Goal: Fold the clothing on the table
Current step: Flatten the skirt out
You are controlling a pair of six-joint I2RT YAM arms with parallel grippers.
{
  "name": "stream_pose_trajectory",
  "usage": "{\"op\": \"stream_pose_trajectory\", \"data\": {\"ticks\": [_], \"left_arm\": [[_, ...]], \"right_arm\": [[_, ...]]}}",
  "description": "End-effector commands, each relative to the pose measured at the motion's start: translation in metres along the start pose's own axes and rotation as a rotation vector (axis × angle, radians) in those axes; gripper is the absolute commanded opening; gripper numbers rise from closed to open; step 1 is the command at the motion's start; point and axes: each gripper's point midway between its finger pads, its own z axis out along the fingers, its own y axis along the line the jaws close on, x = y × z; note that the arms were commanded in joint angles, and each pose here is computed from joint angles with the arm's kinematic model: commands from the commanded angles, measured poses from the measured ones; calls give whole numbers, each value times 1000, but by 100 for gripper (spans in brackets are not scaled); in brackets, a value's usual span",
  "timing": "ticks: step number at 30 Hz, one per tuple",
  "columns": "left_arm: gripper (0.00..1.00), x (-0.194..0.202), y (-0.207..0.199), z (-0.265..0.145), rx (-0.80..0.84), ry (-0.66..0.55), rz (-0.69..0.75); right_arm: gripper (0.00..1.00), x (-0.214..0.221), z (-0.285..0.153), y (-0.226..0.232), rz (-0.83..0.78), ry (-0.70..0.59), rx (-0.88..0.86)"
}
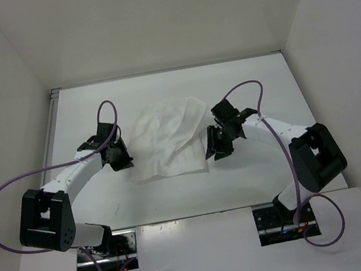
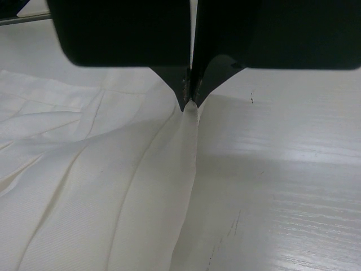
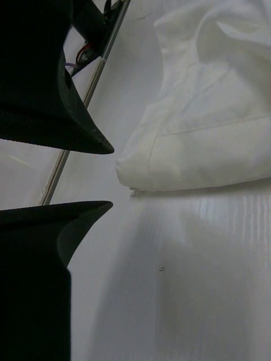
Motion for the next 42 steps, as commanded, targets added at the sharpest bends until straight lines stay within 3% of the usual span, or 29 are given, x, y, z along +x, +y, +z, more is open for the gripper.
{"op": "stream_pose_trajectory", "data": {"ticks": [1,19,28,33,34,38,42], "left_arm": [[0,-8,-6,-6,13,-18,-9],[0,-12,-1,-5,-23,-31,-10],[0,-13,0,-5,-30,-37,-10],[0,-10,2,-3,-41,-21,-11],[0,-10,2,-3,-41,-21,-11],[0,-9,1,-3,-33,-16,-11],[0,-19,-21,-20,86,-44,11]], "right_arm": [[44,5,19,2,14,16,17],[36,7,69,-15,55,61,88],[36,22,90,2,5,119,54],[19,29,96,-1,-3,153,67],[0,27,97,-7,-4,137,99],[0,13,66,-28,-8,27,248],[0,-31,-15,-32,30,-206,302]]}}
